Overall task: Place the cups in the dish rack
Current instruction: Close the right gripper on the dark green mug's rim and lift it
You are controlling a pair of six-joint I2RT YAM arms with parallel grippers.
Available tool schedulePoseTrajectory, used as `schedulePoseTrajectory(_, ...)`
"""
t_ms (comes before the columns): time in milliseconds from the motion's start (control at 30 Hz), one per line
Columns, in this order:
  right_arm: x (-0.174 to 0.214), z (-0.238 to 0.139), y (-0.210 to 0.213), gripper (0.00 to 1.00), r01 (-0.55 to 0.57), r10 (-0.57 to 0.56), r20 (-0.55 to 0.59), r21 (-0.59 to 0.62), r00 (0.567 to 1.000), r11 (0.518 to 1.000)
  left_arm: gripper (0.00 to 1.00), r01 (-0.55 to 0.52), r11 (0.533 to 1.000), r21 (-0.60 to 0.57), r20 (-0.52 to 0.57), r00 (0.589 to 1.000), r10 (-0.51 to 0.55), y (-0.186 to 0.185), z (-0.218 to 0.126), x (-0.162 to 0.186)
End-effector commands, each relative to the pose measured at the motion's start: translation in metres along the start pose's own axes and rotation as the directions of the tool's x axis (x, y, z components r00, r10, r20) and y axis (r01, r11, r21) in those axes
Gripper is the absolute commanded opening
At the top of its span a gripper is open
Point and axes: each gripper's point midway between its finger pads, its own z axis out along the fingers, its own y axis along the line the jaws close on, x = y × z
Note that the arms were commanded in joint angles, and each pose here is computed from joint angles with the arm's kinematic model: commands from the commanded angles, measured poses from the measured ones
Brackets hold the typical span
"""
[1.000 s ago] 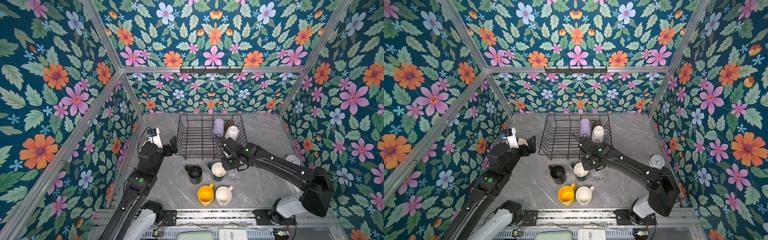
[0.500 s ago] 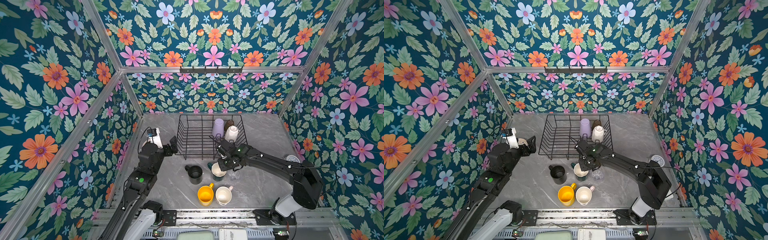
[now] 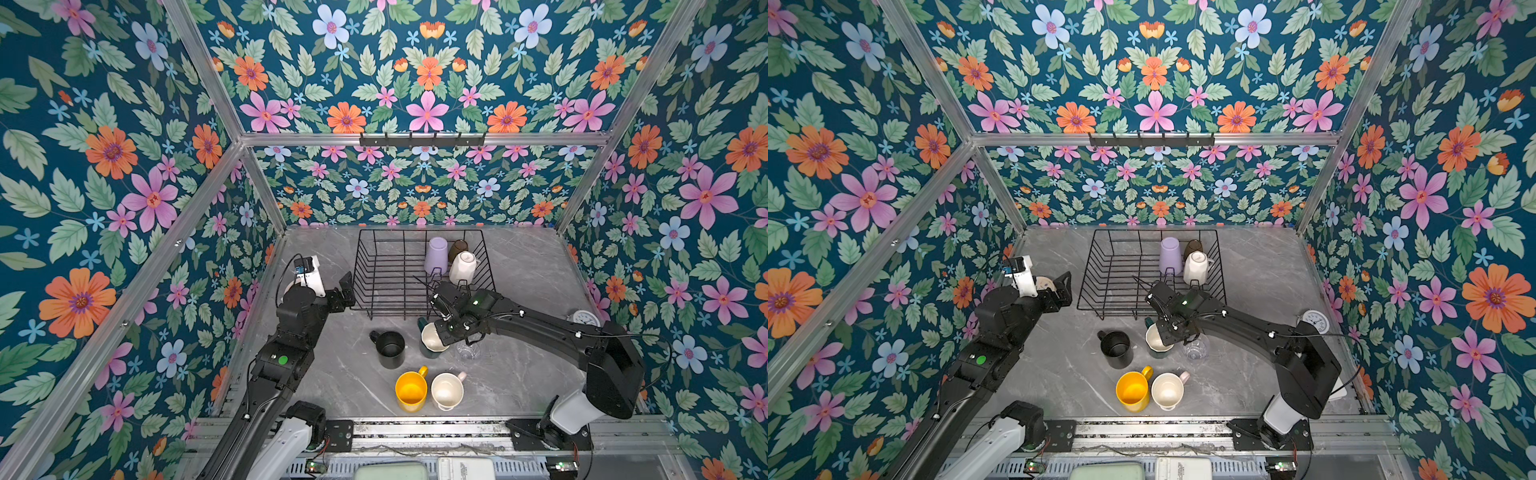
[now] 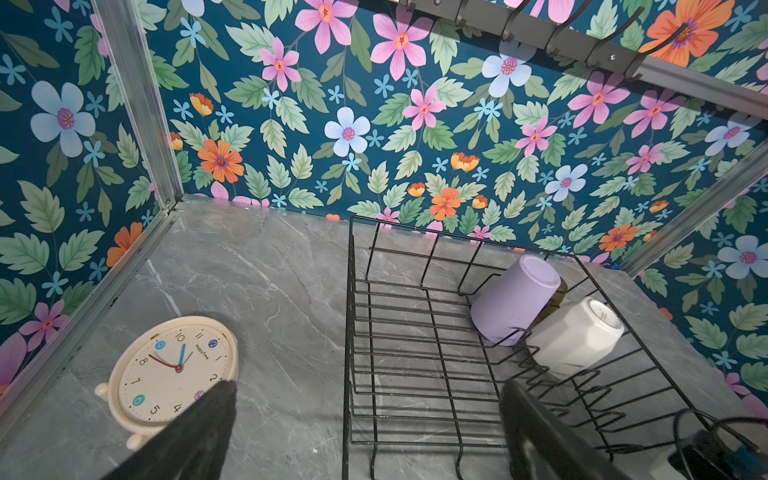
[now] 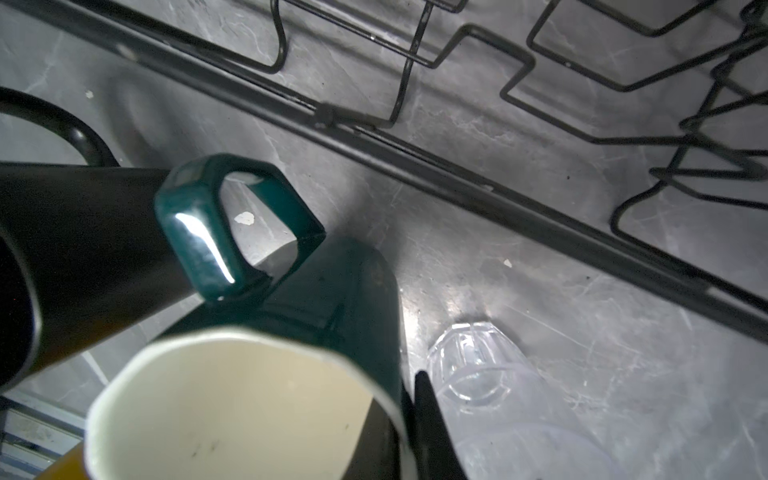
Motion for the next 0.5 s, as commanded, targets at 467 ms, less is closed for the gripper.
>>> schedulePoseTrajectory(467, -0.003, -0.080, 0.010, 0.00, 0.127, -0.112, 0.120, -0.127, 0.986, 0.984, 1.00, 0.033, 0.999, 0.018, 0.051, 0.998, -0.034, -0.004, -0.004, -0.017)
